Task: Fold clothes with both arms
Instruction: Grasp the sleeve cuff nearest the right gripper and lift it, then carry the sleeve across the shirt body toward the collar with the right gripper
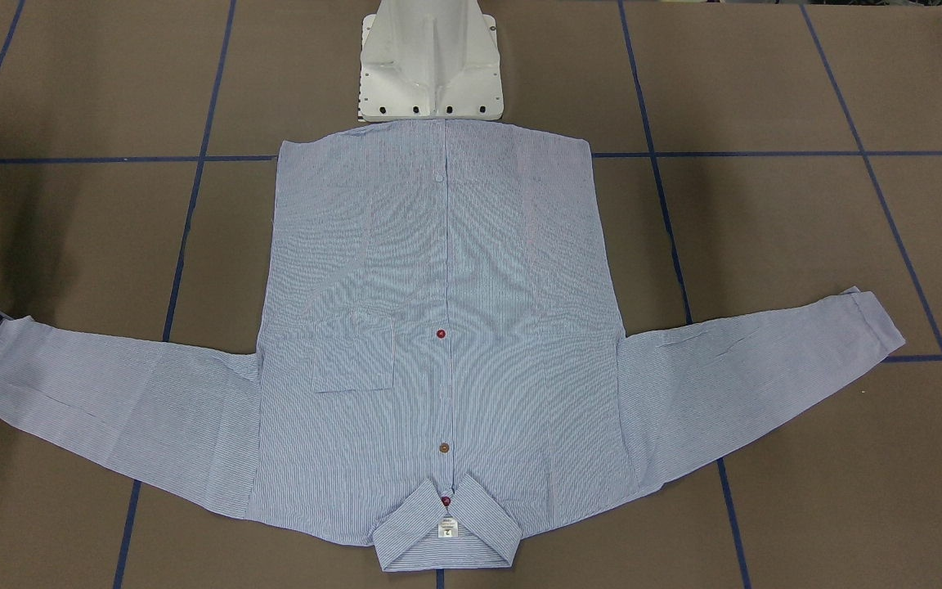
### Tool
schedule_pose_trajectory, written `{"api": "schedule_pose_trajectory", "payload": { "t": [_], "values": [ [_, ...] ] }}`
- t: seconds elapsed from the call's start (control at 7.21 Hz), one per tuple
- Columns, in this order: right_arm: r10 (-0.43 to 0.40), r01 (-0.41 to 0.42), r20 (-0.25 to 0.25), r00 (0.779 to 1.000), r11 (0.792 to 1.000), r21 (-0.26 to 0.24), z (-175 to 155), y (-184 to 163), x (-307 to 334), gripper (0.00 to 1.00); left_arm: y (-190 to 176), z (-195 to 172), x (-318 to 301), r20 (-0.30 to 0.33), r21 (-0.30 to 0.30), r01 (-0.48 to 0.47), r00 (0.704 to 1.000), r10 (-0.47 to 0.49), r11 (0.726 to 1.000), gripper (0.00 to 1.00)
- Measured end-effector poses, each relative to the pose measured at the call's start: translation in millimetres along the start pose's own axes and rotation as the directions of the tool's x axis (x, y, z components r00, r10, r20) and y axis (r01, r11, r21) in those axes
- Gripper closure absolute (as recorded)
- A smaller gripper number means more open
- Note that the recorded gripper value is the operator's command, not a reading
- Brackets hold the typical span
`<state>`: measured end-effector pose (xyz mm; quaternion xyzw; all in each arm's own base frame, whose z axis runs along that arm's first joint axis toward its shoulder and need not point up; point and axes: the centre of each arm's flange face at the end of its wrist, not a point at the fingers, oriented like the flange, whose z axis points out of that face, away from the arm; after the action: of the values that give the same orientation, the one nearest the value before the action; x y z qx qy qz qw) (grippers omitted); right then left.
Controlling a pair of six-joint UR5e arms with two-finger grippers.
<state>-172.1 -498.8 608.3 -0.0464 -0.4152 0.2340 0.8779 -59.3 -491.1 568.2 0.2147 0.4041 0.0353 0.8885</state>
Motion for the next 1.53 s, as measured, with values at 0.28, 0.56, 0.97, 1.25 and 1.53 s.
{"api": "schedule_pose_trajectory", "payload": {
  "t": [0.28,0.56,0.97,1.25,1.53],
  "values": [
    [-0.067,0.063,0.086,0.994,0.997,0.049,-42.3,10.2,-55.8,1.0,-0.4,-0.2,0.3,0.0,0.001,-0.001,1.0,0.001,1.0,0.01],
    [-0.145,0.137,0.101,0.984,0.987,0.085,-63.2,17.9,-201.4,1.0,-0.2,0.5,-0.5,0.0,0.0,0.0,1.0,0.0,1.0,0.01],
    [-0.252,0.243,0.087,0.964,0.964,0.104,-63.5,92.3,-416.6,1.0,1.6,2.8,-3.0,0.0,-0.004,0.004,1.0,-0.004,1.0,0.01],
    [-0.26,0.243,0.185,0.948,0.964,0.11,-51.4,127.5,-513.1,1.0,2.2,3.6,-3.4,0.0,-0.006,0.005,1.0,-0.005,1.0,0.01],
    [-0.242,0.211,0.249,0.938,0.967,0.143,-36.2,171.5,-595.9,1.0,1.6,2.4,-2.0,-0.001,-0.004,0.002,1.0,-0.002,1.0,0.01]
  ]
}}
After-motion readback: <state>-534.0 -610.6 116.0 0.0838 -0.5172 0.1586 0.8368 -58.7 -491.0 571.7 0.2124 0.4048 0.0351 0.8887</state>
